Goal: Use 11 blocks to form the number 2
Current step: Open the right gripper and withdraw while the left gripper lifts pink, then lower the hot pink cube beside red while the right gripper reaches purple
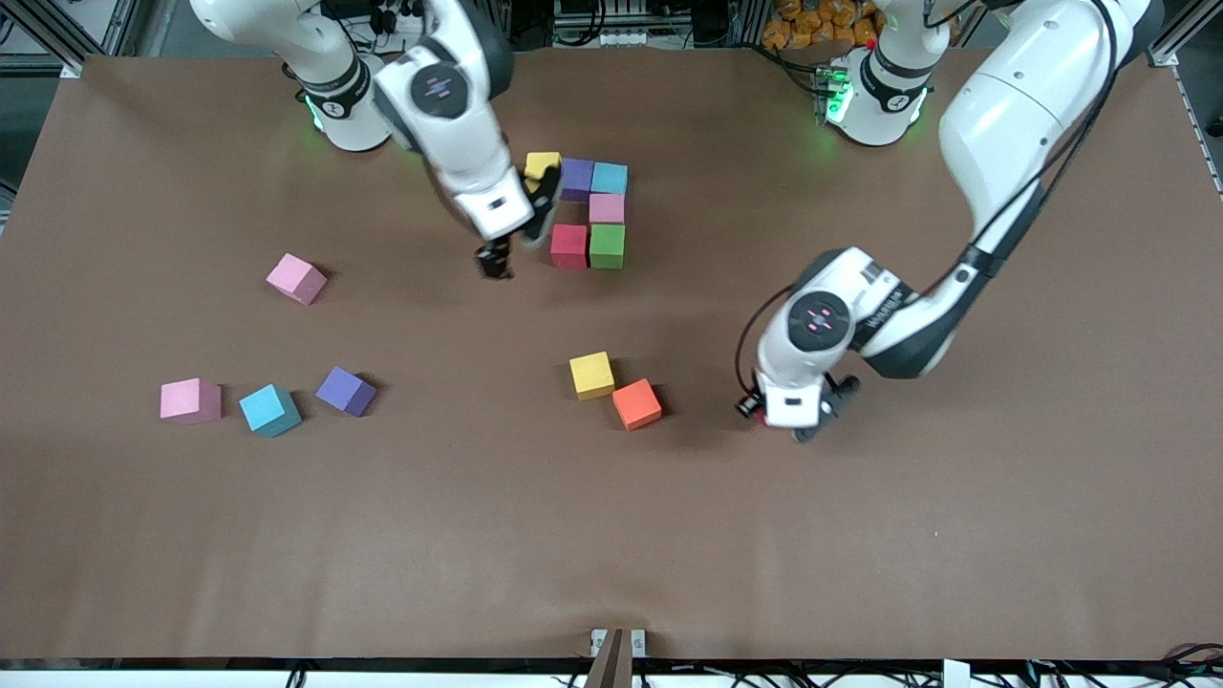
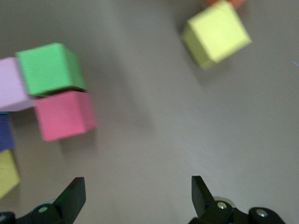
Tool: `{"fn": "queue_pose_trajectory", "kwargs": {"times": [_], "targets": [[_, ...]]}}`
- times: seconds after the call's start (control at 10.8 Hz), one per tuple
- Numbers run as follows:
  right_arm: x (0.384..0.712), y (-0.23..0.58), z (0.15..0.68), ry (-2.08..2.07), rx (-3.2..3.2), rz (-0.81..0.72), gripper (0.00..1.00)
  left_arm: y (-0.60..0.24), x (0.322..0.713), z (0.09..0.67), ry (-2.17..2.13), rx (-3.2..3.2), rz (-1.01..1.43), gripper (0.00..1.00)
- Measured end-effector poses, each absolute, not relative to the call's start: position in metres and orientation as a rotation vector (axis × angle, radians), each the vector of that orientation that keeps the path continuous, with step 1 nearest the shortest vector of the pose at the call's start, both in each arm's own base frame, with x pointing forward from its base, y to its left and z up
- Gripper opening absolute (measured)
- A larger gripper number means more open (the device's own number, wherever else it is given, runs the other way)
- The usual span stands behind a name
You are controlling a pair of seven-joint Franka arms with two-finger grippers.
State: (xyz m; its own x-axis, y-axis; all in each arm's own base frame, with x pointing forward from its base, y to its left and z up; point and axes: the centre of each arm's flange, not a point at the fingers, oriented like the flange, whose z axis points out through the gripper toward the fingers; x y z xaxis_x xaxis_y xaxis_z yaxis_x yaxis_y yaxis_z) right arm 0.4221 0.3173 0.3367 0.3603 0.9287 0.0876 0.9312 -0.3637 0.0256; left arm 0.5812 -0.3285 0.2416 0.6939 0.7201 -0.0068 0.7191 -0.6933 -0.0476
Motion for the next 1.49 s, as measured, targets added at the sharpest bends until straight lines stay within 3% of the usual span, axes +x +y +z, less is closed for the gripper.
{"fn": "queue_pose_trajectory", "kwargs": {"times": [0.28, 0.56, 0.93, 1.21, 1.49], "targets": [[0.492, 0.212, 0.348, -1.430, -2.773, -0.188, 1.00, -0.391, 0.533, 0.269, -1.352, -2.775, 0.093, 0.60], [0.528, 0.161, 0.357, -1.045, -2.936, -0.227, 1.00, -0.468, 0.466, 0.298, -1.549, -2.684, 0.103, 0.60], [0.578, 0.098, 0.313, -0.700, -3.044, -0.163, 1.00, -0.558, 0.380, 0.315, -1.780, -2.574, 0.095, 0.60], [0.601, 0.057, 0.291, -0.260, -3.073, -0.133, 1.00, -0.602, 0.353, 0.304, -1.953, -2.525, 0.130, 0.60], [0.602, 0.055, 0.279, 0.436, -2.958, -0.065, 1.00, -0.640, 0.330, 0.280, -2.041, -2.497, 0.146, 0.60]]}}
